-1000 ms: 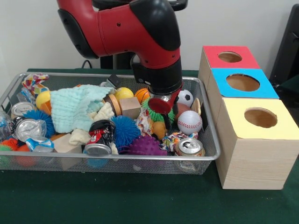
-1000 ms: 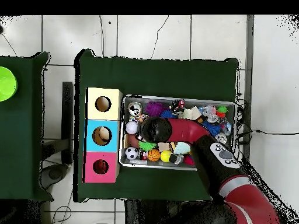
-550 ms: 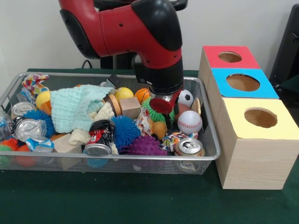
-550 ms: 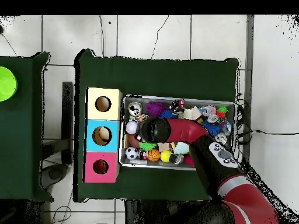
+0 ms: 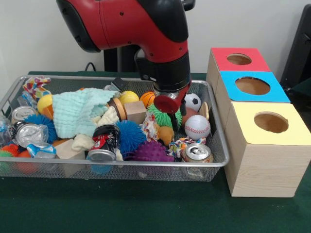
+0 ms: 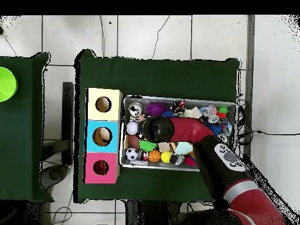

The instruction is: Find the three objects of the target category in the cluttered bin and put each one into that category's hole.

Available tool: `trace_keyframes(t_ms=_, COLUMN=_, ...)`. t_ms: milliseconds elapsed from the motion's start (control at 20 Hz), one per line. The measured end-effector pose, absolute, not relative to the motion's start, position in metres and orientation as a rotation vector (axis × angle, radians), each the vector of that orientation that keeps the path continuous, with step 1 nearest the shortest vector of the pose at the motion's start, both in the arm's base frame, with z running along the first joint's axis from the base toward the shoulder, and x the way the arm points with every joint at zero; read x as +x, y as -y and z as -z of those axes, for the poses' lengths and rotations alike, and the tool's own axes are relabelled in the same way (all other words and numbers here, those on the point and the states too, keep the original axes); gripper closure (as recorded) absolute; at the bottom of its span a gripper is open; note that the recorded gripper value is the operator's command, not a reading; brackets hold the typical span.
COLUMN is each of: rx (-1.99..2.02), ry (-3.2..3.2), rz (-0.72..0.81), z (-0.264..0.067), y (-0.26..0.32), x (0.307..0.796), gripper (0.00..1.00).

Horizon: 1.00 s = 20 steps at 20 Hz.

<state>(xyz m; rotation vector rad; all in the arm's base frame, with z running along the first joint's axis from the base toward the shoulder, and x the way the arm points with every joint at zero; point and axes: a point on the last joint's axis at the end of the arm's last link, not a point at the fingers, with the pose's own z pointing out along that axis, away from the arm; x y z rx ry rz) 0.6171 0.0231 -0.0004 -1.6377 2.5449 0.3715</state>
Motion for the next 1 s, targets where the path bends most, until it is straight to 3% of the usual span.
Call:
trace_keyframes(t_ms=500, rx=-1.616, ry=-2.533, rz=-0.341, z=-0.016, y=-0.012, x=0.625, gripper=0.00)
trace_keyframes(t_ms=1000, rx=-1.669, ry=-2.532, rz=-0.312, z=-0.011, y=-0.013, x=0.617, gripper=0.00)
